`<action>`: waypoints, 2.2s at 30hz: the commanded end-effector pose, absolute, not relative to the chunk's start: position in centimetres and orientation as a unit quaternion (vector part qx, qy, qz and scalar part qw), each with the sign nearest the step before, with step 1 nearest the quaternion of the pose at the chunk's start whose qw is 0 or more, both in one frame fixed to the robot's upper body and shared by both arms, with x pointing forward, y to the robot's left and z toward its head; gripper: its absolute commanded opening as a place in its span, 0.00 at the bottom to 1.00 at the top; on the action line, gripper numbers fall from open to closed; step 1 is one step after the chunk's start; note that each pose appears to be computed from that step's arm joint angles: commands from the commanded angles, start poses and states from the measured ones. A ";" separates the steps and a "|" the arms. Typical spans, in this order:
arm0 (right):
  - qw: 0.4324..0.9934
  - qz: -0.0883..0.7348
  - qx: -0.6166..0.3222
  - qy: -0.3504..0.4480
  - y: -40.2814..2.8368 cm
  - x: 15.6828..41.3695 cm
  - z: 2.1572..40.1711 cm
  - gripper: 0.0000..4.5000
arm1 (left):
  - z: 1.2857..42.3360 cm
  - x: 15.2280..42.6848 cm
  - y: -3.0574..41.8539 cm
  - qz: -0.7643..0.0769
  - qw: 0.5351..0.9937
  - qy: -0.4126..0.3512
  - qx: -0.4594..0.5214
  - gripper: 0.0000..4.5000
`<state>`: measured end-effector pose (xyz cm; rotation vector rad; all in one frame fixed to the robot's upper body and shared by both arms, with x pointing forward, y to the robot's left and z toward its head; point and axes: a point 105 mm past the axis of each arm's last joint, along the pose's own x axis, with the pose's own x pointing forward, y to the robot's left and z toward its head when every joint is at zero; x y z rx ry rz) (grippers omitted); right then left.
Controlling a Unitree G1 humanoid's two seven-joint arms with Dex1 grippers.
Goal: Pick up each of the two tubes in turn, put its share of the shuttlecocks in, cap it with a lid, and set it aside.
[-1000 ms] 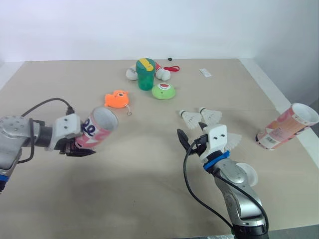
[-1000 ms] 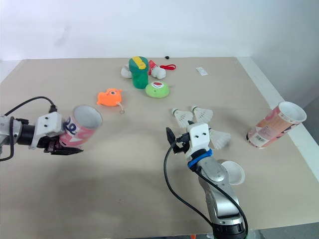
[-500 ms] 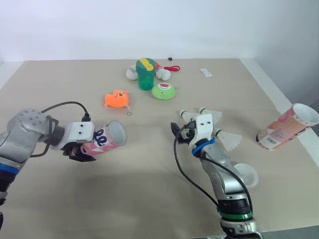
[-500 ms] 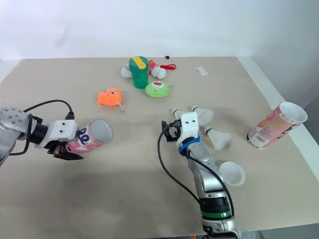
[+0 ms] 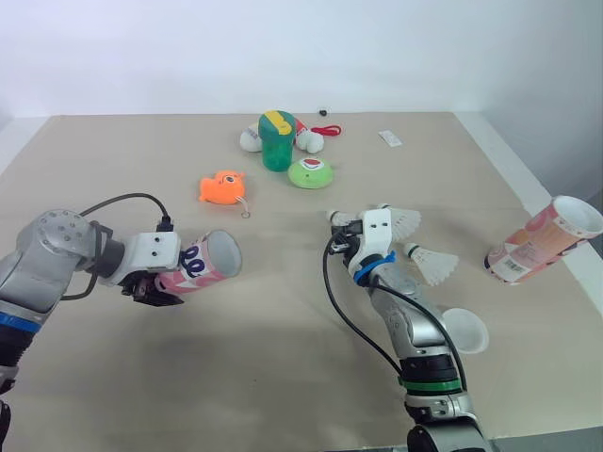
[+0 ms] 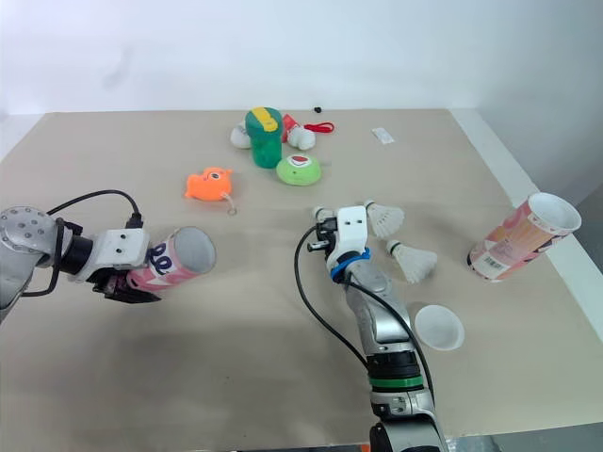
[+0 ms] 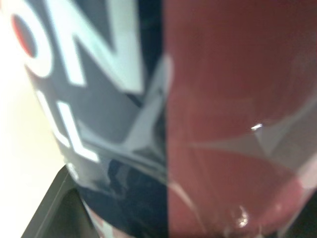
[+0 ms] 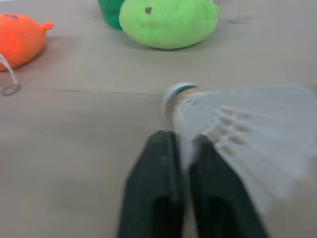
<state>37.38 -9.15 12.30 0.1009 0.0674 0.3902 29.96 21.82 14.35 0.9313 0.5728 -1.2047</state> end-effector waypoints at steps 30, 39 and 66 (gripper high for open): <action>0.787 0.611 -0.024 -0.083 0.1 26.8 22.3 0.77 | 12.0 29.3 20.2 -0.563 0.690 0.266 0.370 0.72; 0.950 0.260 -0.111 -0.133 -13.3 27.2 19.7 0.99 | 11.4 29.7 18.9 -0.579 0.684 0.255 0.364 0.72; 0.999 -0.027 -0.027 -0.005 -20.2 27.9 11.8 0.99 | 11.9 29.9 18.9 -0.585 0.677 0.252 0.367 0.72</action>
